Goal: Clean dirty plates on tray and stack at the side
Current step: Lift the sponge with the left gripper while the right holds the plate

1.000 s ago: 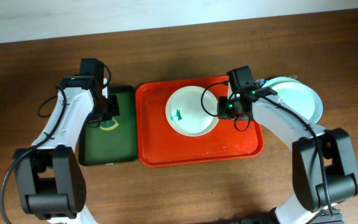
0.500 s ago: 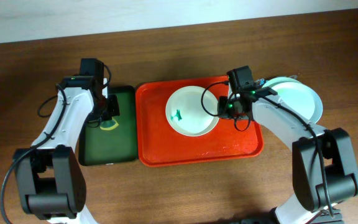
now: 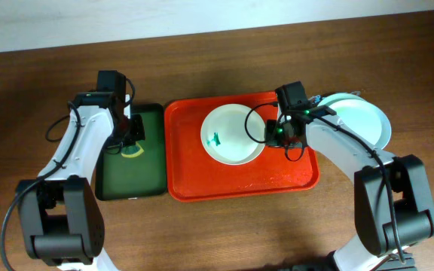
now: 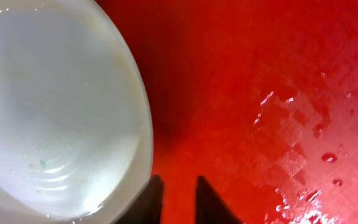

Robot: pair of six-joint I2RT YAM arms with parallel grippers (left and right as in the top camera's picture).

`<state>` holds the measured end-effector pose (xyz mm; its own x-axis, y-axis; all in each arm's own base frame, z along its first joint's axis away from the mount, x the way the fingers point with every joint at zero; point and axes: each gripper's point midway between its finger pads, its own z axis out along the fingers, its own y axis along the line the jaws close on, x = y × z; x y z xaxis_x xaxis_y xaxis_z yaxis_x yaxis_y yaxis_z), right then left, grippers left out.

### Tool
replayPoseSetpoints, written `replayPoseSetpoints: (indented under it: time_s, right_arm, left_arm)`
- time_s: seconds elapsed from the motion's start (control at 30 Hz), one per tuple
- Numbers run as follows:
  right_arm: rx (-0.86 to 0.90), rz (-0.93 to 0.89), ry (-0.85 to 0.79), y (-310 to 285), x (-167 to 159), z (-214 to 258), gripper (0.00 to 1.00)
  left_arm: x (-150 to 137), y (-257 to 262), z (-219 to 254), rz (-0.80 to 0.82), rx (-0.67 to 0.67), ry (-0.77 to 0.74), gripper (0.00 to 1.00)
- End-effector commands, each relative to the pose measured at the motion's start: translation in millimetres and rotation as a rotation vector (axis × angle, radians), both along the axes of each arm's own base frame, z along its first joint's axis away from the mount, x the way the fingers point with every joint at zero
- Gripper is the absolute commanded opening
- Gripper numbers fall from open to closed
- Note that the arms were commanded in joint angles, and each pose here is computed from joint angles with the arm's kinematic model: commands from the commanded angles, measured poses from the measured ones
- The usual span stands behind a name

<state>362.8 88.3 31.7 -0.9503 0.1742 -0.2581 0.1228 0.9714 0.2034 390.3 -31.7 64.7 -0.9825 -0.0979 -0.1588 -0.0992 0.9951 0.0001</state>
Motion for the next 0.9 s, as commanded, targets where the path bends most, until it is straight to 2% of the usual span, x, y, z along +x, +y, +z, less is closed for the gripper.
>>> replayPoseSetpoints:
  time_s: [0.0,0.57,0.63,0.87]
  right_arm:
    - [-0.009,0.007,-0.004,0.7,0.5,-3.4,0.26]
    - [-0.009,0.006,-0.015,0.8,3.0,-2.6,0.27]
    - [-0.005,0.007,-0.038,2.1,8.3,-0.9,0.36]
    - [0.018,0.007,-0.136,7.5,32.0,5.5,0.36]
  left_arm:
    - [5.0,-0.5,12.8,0.0,0.0,-0.037,0.0]
    - [5.6,-0.5,12.8,0.0,0.0,-0.039,0.0]
    - [5.8,-0.6,12.8,0.0,-0.001,-0.04,0.0]
    - [5.6,-0.5,12.8,0.0,0.0,-0.039,0.0]
